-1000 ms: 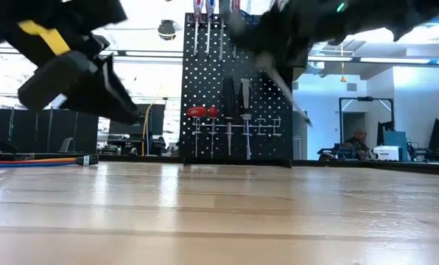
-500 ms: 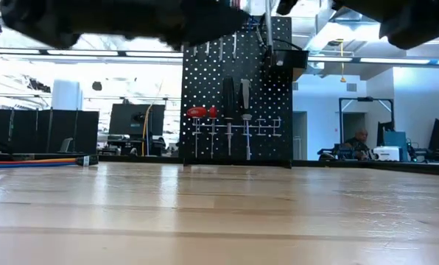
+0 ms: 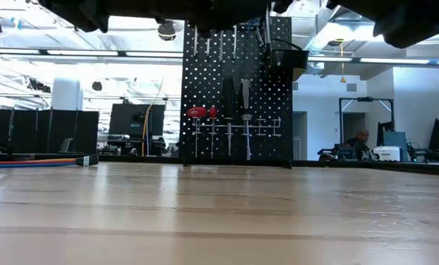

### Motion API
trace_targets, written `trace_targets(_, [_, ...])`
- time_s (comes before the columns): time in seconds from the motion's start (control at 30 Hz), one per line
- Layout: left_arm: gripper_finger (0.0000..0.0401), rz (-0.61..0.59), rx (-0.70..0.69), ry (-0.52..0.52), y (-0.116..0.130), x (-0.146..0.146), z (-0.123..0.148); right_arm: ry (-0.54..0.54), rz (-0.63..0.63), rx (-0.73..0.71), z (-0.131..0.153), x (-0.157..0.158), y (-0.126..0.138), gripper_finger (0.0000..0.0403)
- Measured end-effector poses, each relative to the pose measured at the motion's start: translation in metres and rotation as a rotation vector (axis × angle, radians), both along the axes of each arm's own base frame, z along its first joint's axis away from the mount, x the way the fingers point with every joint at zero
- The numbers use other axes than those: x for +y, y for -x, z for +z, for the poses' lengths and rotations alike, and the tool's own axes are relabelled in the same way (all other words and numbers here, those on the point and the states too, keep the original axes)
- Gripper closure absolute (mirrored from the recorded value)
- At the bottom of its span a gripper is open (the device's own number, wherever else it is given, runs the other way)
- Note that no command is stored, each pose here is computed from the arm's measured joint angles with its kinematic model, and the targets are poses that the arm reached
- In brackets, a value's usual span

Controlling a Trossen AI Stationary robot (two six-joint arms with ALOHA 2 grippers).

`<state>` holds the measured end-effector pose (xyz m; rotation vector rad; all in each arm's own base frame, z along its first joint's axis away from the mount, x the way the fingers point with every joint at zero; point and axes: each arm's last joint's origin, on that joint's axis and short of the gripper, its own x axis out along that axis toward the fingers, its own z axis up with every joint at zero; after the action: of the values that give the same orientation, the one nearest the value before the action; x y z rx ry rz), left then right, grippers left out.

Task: Hang tools onto peg board
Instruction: Hang the gray screwdriver on the pegboard

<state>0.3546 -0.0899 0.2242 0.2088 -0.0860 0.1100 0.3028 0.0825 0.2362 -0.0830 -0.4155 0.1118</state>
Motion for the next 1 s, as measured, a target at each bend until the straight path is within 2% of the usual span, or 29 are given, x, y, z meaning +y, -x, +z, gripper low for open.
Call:
trace_targets(0.27, [0.0335, -0.024, -0.004, 0.004, 0.002, -0.008, 0.000, 0.002, 0.000, 0.024, -0.002, 0.001, -0.001, 0.0317])
trace_targets(0.33, [0.0371, -0.019, 0.004, 0.004, 0.003, -0.010, 0.000, 0.005, -0.006, 0.051, -0.005, 0.001, -0.002, 0.0305])
trace_targets(0.4, [0.0389, 0.003, 0.030, 0.007, 0.003, -0.011, -0.003, 0.018, -0.012, 0.085, -0.008, 0.001, -0.003, 0.0285])
trace_targets(0.6, [0.0395, 0.096, 0.140, 0.026, 0.003, -0.008, -0.014, 0.117, -0.097, 0.173, -0.007, -0.002, -0.001, 0.0217])
trace_targets(0.83, [0.0396, 0.153, 0.226, 0.034, 0.002, 0.003, -0.024, 0.202, -0.183, 0.351, 0.022, 0.001, 0.031, 0.0140])
trace_targets(1.0, [0.0397, 0.177, 0.247, 0.042, 0.001, 0.008, -0.026, 0.081, -0.306, 0.432, 0.041, 0.001, 0.063, 0.0131])
